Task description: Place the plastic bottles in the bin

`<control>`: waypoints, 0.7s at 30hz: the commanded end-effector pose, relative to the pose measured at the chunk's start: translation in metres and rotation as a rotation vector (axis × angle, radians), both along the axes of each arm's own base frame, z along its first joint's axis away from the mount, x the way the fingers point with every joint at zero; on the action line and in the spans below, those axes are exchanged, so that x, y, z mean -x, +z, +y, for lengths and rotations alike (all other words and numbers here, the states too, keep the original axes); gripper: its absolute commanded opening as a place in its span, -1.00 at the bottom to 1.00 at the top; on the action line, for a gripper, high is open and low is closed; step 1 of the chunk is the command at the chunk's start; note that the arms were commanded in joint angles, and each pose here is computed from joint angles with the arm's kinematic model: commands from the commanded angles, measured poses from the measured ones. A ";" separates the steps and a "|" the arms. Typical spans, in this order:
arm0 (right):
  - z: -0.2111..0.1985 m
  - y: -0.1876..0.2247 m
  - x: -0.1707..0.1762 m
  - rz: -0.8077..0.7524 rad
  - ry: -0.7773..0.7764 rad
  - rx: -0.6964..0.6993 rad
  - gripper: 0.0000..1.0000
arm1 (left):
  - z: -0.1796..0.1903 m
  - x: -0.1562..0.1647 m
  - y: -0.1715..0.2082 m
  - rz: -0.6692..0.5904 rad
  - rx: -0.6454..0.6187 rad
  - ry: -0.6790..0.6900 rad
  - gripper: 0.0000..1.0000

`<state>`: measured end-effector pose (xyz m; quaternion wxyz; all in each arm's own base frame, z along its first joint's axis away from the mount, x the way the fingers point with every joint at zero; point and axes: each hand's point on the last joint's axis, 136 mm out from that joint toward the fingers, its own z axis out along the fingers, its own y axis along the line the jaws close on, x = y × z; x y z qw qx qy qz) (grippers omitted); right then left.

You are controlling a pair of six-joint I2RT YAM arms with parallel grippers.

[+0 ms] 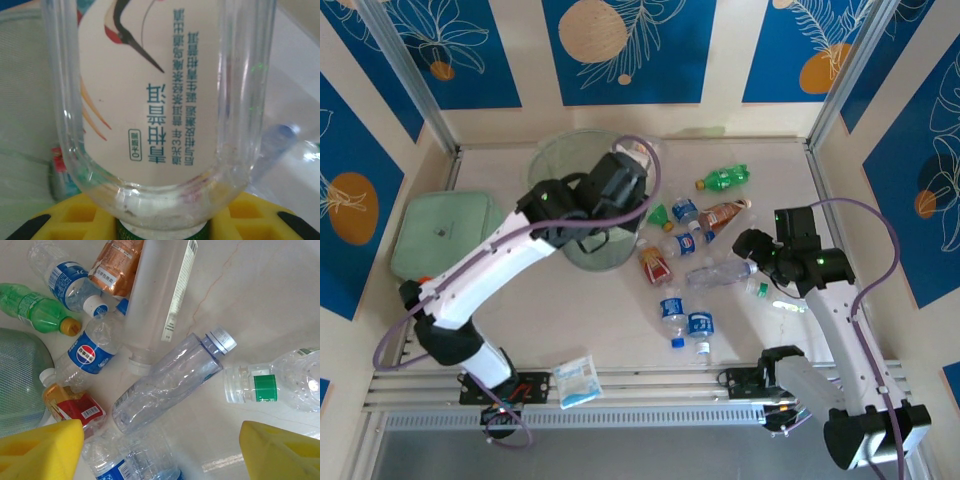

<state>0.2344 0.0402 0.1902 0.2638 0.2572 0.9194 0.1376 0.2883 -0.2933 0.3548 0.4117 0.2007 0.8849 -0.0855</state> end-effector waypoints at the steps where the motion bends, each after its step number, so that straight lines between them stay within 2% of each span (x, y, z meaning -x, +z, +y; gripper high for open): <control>1: 0.001 -0.008 0.003 0.020 -0.006 0.002 0.64 | 0.009 -0.027 0.009 -0.026 -0.027 0.008 -0.33; 6: 0.004 -0.013 0.003 0.032 0.000 0.002 0.64 | 0.032 -0.071 0.025 -0.059 0.001 0.106 -0.32; 10: 0.003 -0.014 0.003 0.033 -0.001 0.006 0.64 | 0.051 -0.097 0.009 -0.017 0.006 0.167 -0.34; 21: 0.004 -0.013 0.001 0.033 -0.001 0.006 0.64 | 0.069 -0.101 -0.050 0.068 0.010 0.195 -0.30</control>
